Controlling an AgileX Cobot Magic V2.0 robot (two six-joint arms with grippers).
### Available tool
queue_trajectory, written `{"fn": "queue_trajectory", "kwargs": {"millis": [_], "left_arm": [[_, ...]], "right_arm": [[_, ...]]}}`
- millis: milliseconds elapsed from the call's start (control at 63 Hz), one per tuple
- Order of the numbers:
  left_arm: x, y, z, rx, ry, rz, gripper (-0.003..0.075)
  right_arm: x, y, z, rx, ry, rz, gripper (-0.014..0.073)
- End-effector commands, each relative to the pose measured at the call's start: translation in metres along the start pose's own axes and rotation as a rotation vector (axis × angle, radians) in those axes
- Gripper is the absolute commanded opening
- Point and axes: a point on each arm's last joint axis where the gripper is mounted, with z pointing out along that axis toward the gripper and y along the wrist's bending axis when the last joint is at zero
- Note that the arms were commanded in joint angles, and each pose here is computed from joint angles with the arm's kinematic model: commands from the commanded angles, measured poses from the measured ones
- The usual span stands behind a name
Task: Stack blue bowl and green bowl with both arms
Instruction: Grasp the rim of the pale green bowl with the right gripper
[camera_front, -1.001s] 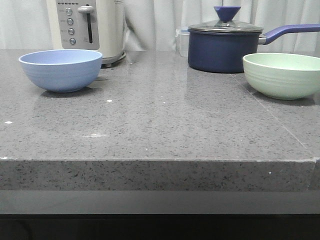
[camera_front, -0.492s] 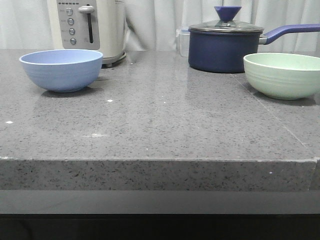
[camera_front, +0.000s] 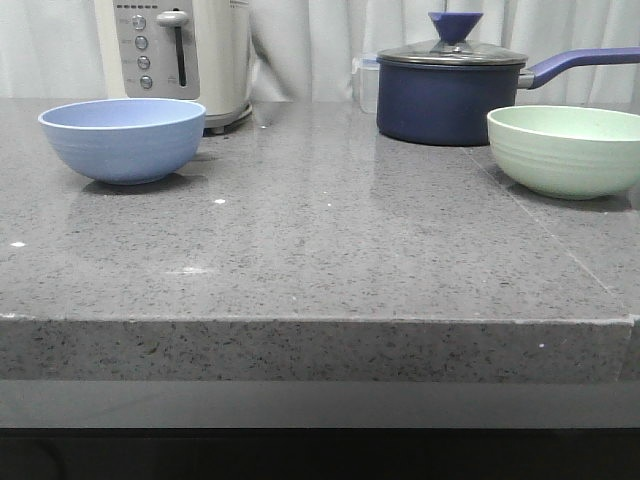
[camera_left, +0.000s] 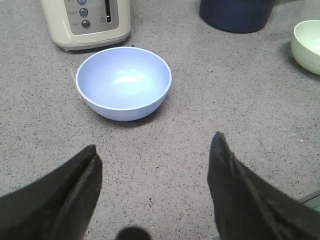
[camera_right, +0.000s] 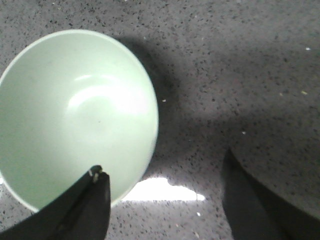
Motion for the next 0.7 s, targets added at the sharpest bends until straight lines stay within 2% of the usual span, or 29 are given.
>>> {"fn": "queue_trajectory", "kwargs": {"millis": [0, 191, 270, 683], "left_arm": [[-0.015, -0.001, -0.005, 0.008, -0.093, -0.001, 0.0455], [-0.015, -0.001, -0.005, 0.008, -0.093, -0.001, 0.0455], [-0.015, -0.001, -0.005, 0.008, -0.093, -0.001, 0.0455], [-0.015, -0.001, -0.005, 0.008, -0.093, -0.001, 0.0455]], "right_arm": [[-0.016, 0.004, 0.000, -0.078, -0.051, -0.014, 0.0429], [-0.025, -0.002, 0.033, -0.117, -0.009, -0.008, 0.0388], [-0.026, -0.004, 0.039, -0.112, -0.009, -0.002, 0.0345], [-0.027, -0.005, 0.040, -0.109, -0.017, -0.004, -0.0030]]}}
